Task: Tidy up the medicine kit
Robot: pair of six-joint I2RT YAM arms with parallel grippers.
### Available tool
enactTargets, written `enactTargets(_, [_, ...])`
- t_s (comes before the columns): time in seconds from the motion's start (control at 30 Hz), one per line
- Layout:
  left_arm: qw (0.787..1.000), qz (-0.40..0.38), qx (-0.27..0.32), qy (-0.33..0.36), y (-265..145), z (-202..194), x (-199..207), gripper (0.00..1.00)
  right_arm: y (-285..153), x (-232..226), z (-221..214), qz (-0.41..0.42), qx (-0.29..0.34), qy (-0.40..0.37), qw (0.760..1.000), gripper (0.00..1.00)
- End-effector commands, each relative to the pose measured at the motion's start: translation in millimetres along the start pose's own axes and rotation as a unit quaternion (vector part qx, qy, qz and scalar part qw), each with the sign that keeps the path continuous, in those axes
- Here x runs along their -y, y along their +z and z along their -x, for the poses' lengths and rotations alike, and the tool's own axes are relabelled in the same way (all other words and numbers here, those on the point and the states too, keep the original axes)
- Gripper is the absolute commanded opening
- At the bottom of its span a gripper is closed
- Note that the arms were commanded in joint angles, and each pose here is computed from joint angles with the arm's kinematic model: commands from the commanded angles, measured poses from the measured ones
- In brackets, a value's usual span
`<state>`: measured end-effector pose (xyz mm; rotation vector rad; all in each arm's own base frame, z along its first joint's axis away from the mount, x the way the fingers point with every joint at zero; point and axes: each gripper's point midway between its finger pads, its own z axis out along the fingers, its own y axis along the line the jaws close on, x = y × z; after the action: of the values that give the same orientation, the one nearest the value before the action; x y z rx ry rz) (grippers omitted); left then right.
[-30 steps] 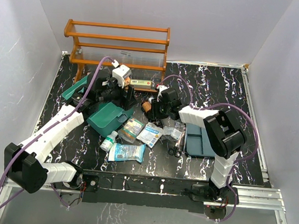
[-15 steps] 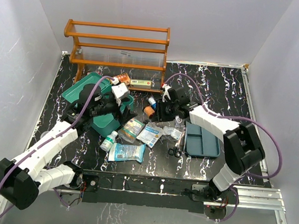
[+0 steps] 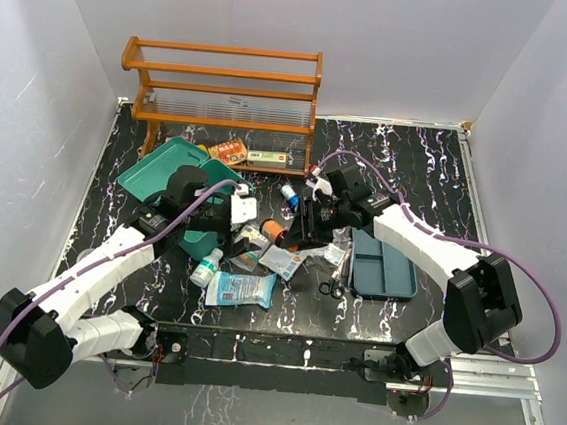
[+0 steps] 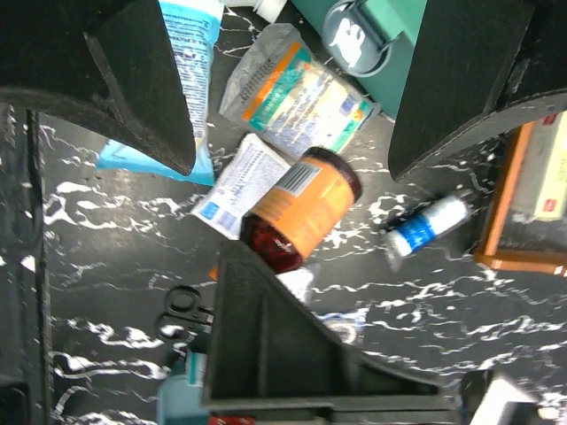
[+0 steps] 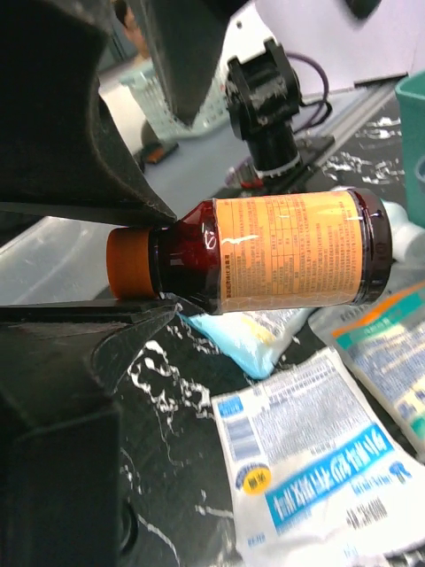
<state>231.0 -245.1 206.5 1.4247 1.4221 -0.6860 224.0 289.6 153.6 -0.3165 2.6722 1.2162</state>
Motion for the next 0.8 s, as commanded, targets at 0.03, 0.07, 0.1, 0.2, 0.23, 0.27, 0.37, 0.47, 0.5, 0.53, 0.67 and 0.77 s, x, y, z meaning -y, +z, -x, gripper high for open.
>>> enactTargets(0.03, [0.995,-0.080,0.012,0.056,9,10,27,0.87,-27,-55,7,0.089,0.003,-0.003,0.996,0.02])
enactTargets(0.07, [0.995,-0.085,0.012,0.059,12,10,29,0.87,-27,-57,6,0.094,-0.001,0.000,0.996,0.02])
enactTargets(0.1, [0.994,-0.089,0.011,0.062,15,9,31,0.86,-27,-59,5,0.099,-0.005,0.003,0.995,0.02])
enactTargets(0.2, [0.992,-0.099,0.008,0.072,22,6,34,0.84,-28,-64,2,0.112,-0.015,0.011,0.994,0.02])
enactTargets(0.23, [0.992,-0.101,0.006,0.076,24,5,35,0.83,-29,-66,2,0.116,-0.018,0.014,0.993,0.02])
enactTargets(0.27, [0.992,-0.104,0.004,0.079,27,3,35,0.82,-30,-68,0,0.121,-0.022,0.017,0.992,0.02])
enactTargets(0.37, [0.990,-0.106,-0.001,0.093,33,0,33,0.80,-31,-71,-6,0.133,-0.038,0.029,0.990,0.02])
enactTargets(0.47, [0.989,-0.109,-0.009,0.103,37,-3,32,0.77,-30,-72,-14,0.142,-0.056,0.042,0.987,0.02])
enactTargets(0.5, [0.988,-0.108,-0.014,0.106,38,-6,31,0.76,-30,-71,-17,0.143,-0.062,0.047,0.987,0.02])
enactTargets(0.53, [0.988,-0.109,-0.019,0.110,40,-9,31,0.75,-30,-71,-19,0.146,-0.067,0.050,0.986,0.02])
enactTargets(0.67, [0.987,-0.108,-0.031,0.117,43,-17,31,0.70,-29,-70,-22,0.148,-0.076,0.059,0.984,0.02])
enactTargets(0.77, [0.987,-0.104,-0.030,0.117,43,-17,30,0.65,-28,-69,-22,0.144,-0.077,0.065,0.985,0.02])
